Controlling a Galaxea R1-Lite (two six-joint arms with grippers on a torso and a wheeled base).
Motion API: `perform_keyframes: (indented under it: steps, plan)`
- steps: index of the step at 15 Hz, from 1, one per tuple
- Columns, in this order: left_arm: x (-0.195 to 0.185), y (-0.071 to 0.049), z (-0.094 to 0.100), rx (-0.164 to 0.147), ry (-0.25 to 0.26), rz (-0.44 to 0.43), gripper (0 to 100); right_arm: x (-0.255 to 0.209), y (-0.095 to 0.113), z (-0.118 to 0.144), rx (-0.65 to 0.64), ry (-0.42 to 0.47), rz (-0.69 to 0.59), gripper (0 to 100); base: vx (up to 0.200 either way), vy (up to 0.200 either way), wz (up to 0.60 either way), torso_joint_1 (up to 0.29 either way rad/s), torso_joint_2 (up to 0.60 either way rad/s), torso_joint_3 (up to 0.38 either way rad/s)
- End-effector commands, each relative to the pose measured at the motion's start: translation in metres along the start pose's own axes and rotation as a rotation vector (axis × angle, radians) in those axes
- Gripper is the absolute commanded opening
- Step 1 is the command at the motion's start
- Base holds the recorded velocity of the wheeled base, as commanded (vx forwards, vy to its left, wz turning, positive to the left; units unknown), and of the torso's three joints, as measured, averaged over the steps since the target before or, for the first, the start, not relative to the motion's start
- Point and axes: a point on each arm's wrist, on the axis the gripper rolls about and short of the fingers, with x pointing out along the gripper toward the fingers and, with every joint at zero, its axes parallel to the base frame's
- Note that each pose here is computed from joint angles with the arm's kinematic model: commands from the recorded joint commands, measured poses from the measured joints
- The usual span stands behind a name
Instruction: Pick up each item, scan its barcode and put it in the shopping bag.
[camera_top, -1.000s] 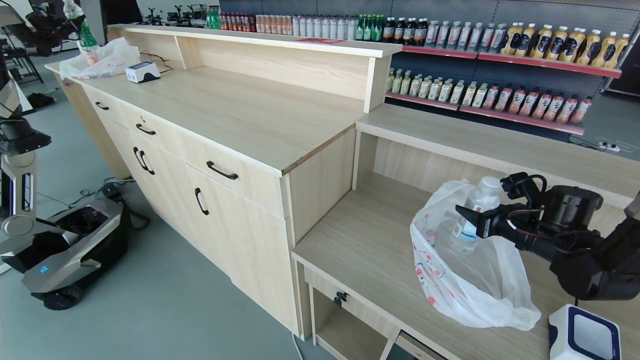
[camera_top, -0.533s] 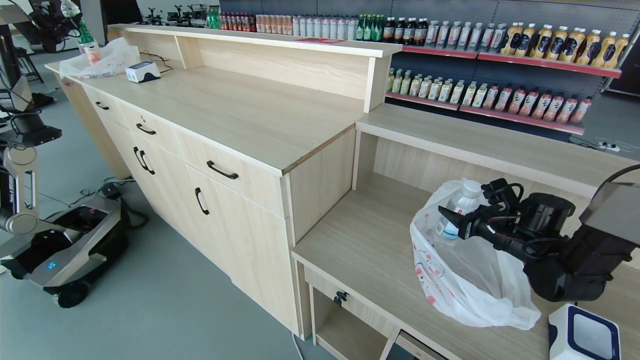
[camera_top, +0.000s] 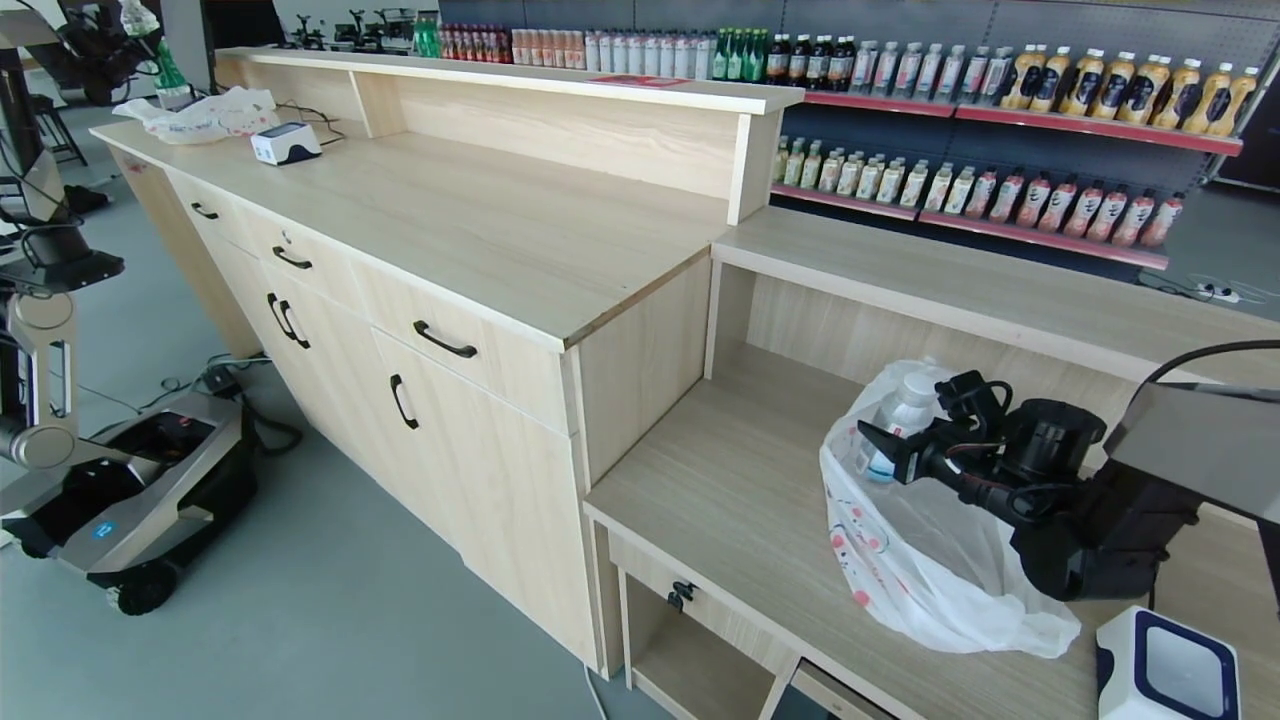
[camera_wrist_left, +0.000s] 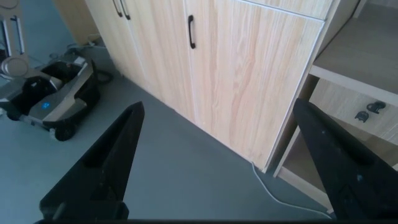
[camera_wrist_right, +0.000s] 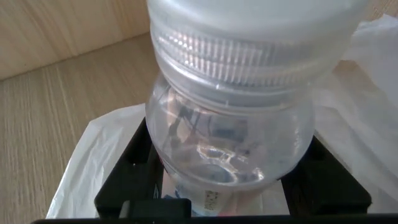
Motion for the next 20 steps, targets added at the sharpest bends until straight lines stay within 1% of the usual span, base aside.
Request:
perform_keyframes:
  steps: [1, 7, 10, 13, 14, 16, 17, 18, 20]
  plan:
    - [0.0, 0.0, 0.0, 0.0, 0.0, 0.001, 100, 0.004, 0.004, -0.009, 0.003, 0.009, 0.015, 0, 0.0, 0.0, 0.0, 0.0, 0.0, 0.0]
    - [0.0, 0.0, 0.0, -0.001, 0.0, 0.001, 100, 0.026, 0.013, -0.015, -0.016, -0.035, 0.05, 0, 0.0, 0.0, 0.0, 0.0, 0.0, 0.0]
    - [0.0, 0.0, 0.0, 0.0, 0.0, 0.001, 100, 0.026, 0.015, -0.02, -0.015, -0.023, 0.054, 0, 0.0, 0.0, 0.0, 0.0, 0.0, 0.0]
    - [0.0, 0.0, 0.0, 0.0, 0.0, 0.001, 100, 0.024, 0.014, -0.02, -0.013, -0.018, 0.05, 0, 0.0, 0.0, 0.0, 0.0, 0.0, 0.0]
    - [0.0, 0.0, 0.0, 0.0, 0.0, 0.001, 100, 0.023, 0.014, -0.018, -0.013, -0.022, 0.049, 100, 0.0, 0.0, 0.0, 0.0, 0.0, 0.0]
    - [0.0, 0.0, 0.0, 0.0, 0.0, 0.001, 100, 0.019, 0.013, -0.005, -0.012, -0.035, 0.048, 100, 0.0, 0.0, 0.0, 0.0, 0.0, 0.0]
    - [0.0, 0.0, 0.0, 0.0, 0.0, 0.001, 100, 0.015, 0.013, 0.007, -0.014, -0.046, 0.046, 100, 0.0, 0.0, 0.0, 0.0, 0.0, 0.0]
    - [0.0, 0.0, 0.0, 0.0, 0.0, 0.001, 100, 0.01, 0.013, 0.019, -0.017, -0.051, 0.045, 100, 0.0, 0.0, 0.0, 0.0, 0.0, 0.0]
    - [0.0, 0.0, 0.0, 0.0, 0.0, 0.001, 100, -0.003, 0.013, 0.054, -0.028, -0.08, 0.039, 100, 0.0, 0.0, 0.0, 0.0, 0.0, 0.0]
